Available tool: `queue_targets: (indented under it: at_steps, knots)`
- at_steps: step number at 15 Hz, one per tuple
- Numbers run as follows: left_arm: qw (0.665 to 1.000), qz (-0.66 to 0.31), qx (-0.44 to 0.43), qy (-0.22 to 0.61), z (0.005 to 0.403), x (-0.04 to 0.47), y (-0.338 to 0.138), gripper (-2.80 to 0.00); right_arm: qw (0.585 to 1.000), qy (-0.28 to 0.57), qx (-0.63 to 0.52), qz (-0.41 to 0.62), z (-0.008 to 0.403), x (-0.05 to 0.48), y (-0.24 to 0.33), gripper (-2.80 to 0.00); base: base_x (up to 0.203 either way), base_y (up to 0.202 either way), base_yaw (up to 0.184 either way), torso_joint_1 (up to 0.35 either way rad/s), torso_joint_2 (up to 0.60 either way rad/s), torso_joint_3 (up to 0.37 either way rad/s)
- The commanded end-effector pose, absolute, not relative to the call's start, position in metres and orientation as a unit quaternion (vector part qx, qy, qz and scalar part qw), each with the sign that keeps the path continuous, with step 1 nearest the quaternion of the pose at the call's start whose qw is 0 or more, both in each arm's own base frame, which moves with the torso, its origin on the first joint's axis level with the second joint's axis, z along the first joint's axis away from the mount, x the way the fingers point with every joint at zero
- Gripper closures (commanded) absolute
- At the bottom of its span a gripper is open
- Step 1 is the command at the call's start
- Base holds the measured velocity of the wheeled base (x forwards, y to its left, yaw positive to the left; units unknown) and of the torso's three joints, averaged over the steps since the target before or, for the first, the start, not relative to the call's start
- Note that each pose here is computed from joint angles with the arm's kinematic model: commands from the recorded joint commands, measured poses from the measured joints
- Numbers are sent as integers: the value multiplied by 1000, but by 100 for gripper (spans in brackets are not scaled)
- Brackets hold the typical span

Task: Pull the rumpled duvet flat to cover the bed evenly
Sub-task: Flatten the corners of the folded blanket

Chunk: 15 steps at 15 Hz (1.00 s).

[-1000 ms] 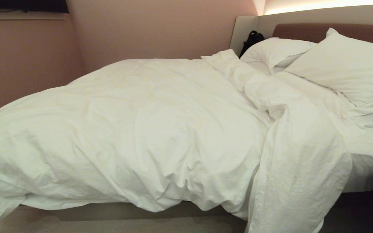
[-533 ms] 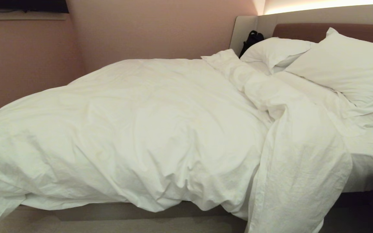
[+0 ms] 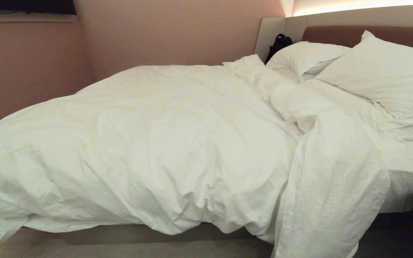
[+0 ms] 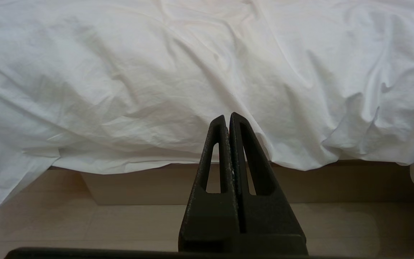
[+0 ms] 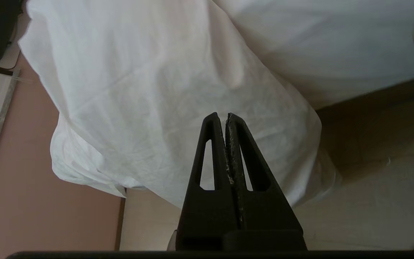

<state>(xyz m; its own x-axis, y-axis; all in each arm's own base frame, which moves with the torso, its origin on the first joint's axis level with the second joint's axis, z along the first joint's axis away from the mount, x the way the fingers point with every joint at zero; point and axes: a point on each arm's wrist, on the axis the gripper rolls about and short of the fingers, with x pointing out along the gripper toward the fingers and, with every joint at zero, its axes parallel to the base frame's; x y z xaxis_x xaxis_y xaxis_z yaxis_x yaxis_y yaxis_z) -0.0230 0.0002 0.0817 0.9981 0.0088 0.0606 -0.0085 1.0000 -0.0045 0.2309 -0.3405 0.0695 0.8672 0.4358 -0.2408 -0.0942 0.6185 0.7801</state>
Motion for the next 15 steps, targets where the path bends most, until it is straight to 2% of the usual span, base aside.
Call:
queue_targets:
  at_steps: [1,8,15]
  knots:
    - [1000,5,-2,-31,82,-23,0,0,871,224,415,141,60,230,-340,0,0,0,0,0,0,0]
    - [1000,5,-2,-31,82,-23,0,0,860,281,406,126,49,254,-338,0,0,0,0,0,0,0]
    - [999,5,-2,-31,82,-23,0,0,864,288,385,148,48,280,-333,0,0,0,0,0,0,0]
